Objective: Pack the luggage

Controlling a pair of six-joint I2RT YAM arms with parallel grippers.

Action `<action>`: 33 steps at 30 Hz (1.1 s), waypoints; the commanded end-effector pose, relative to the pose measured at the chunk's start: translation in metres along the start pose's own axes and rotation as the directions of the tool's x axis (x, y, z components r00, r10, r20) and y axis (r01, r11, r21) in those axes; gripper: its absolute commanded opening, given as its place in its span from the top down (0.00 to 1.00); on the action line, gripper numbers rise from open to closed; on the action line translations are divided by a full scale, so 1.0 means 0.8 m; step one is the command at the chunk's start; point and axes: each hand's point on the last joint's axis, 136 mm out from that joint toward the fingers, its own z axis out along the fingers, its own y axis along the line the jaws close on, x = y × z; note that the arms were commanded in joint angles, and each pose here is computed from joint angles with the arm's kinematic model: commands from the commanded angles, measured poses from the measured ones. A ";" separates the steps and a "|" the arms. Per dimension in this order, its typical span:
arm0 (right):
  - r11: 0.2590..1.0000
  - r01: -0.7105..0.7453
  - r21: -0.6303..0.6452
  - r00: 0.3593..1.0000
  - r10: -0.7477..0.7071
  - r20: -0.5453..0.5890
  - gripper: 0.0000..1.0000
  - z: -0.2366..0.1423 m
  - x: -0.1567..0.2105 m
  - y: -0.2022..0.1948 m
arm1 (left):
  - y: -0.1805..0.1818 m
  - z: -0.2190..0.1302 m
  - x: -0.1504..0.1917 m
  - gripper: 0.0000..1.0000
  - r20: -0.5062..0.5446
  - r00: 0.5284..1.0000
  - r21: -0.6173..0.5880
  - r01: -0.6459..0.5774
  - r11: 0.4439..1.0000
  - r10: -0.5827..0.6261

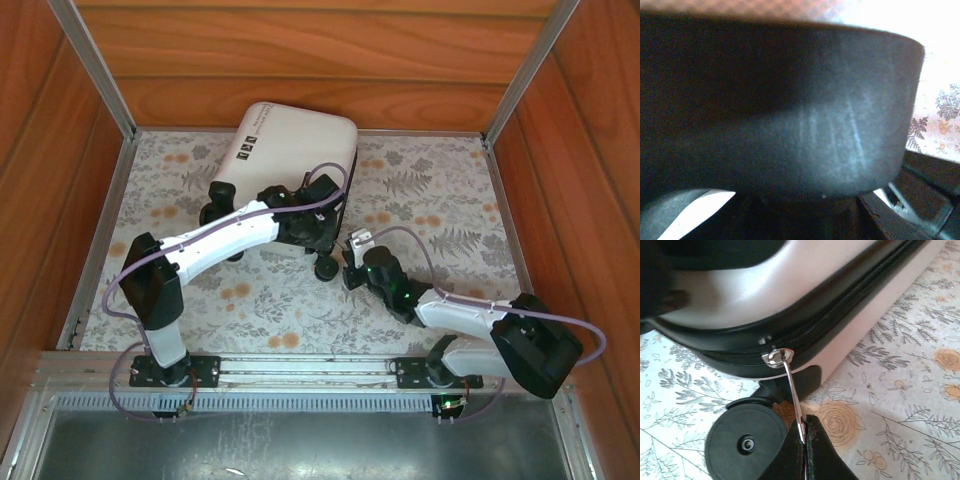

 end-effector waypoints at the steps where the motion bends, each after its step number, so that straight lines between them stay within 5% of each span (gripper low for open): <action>1: 0.995 -0.054 0.088 0.999 0.054 0.002 1.00 0.004 -0.019 -0.044 | 0.040 -0.017 0.027 1.00 -0.072 0.995 -0.071 -0.075 0.995 0.070; 13: 0.979 -0.130 0.158 0.987 0.143 -0.071 1.00 0.058 -0.060 -0.121 | 0.033 -0.058 0.086 1.00 -0.072 0.930 0.112 -0.351 0.930 0.360; 20: 0.899 -0.203 0.387 0.965 0.251 -0.077 1.00 0.070 -0.084 -0.212 | 0.034 -0.091 0.117 1.00 0.020 0.868 0.201 -0.489 0.849 0.496; 25: 0.890 -0.244 0.385 0.959 0.279 -0.038 1.00 0.070 -0.115 -0.258 | 0.035 -0.116 0.138 1.00 0.127 0.814 0.263 -0.579 0.772 0.567; 31: 0.890 -0.279 0.362 0.935 0.337 -0.109 1.00 0.053 -0.118 -0.273 | 0.047 -0.130 0.136 1.00 0.219 0.791 0.215 -0.610 0.763 0.571; 32: 0.901 -0.294 0.319 0.934 0.342 -0.105 0.98 0.049 -0.117 -0.260 | 0.045 -0.131 0.133 1.00 0.231 0.791 0.216 -0.610 0.762 0.567; 33: 0.906 -0.320 0.278 0.931 0.355 -0.086 0.86 0.042 -0.117 -0.248 | 0.042 -0.132 0.131 1.00 0.241 0.790 0.219 -0.610 0.761 0.564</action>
